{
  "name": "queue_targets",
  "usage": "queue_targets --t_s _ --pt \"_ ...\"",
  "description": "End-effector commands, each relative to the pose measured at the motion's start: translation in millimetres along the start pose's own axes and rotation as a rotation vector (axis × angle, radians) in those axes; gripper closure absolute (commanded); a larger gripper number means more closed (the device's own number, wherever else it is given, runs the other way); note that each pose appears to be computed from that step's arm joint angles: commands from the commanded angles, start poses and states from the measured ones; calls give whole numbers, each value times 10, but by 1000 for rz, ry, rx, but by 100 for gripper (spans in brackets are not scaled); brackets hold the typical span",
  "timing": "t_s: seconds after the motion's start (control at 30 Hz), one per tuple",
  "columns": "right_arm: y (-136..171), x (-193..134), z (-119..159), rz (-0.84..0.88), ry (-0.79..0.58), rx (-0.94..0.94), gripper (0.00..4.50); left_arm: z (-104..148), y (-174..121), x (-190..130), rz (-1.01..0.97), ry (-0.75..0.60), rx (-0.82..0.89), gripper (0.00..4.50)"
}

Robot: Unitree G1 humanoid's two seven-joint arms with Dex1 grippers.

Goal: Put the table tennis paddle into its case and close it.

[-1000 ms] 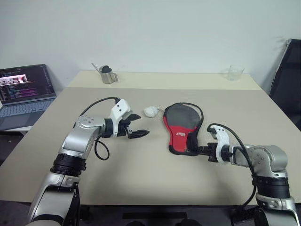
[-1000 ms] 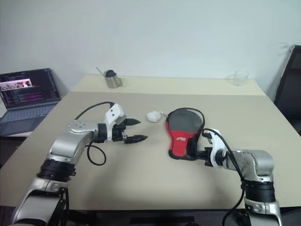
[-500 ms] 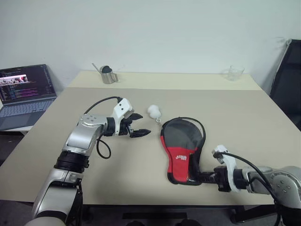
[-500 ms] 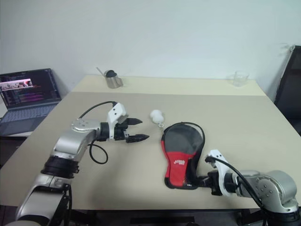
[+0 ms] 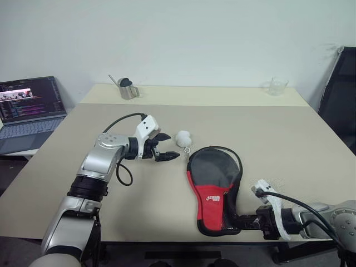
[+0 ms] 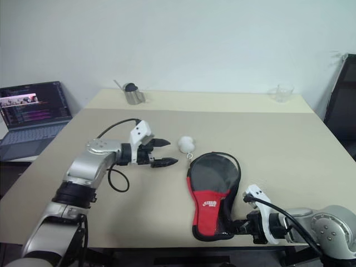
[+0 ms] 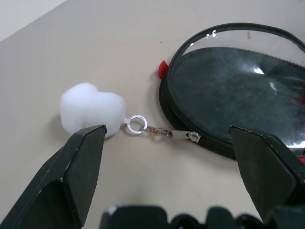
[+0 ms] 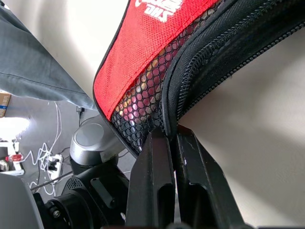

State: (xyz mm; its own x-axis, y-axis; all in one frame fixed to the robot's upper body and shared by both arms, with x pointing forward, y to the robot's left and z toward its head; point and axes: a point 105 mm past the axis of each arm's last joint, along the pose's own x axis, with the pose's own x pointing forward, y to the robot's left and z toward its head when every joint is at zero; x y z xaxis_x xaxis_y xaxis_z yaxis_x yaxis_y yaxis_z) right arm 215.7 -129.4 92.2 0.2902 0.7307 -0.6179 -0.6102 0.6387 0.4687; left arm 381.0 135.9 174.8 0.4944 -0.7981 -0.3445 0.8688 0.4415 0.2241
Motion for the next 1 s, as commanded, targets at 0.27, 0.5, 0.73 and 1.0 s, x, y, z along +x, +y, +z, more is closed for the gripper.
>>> queue_targets --t_s 0.27,0.5,0.73,1.0 --pt "68 17 66 34 5 -30 344 141 41 -53 18 -19 66 0" --pt "82 -29 78 40 9 -47 102 136 41 -50 18 -17 66 0" --pt "-103 -209 150 -49 -2 -55 4 141 39 -32 15 -20 68 0" --pt "-365 -490 675 -164 -173 -129 4 159 35 -13 11 -26 73 0"
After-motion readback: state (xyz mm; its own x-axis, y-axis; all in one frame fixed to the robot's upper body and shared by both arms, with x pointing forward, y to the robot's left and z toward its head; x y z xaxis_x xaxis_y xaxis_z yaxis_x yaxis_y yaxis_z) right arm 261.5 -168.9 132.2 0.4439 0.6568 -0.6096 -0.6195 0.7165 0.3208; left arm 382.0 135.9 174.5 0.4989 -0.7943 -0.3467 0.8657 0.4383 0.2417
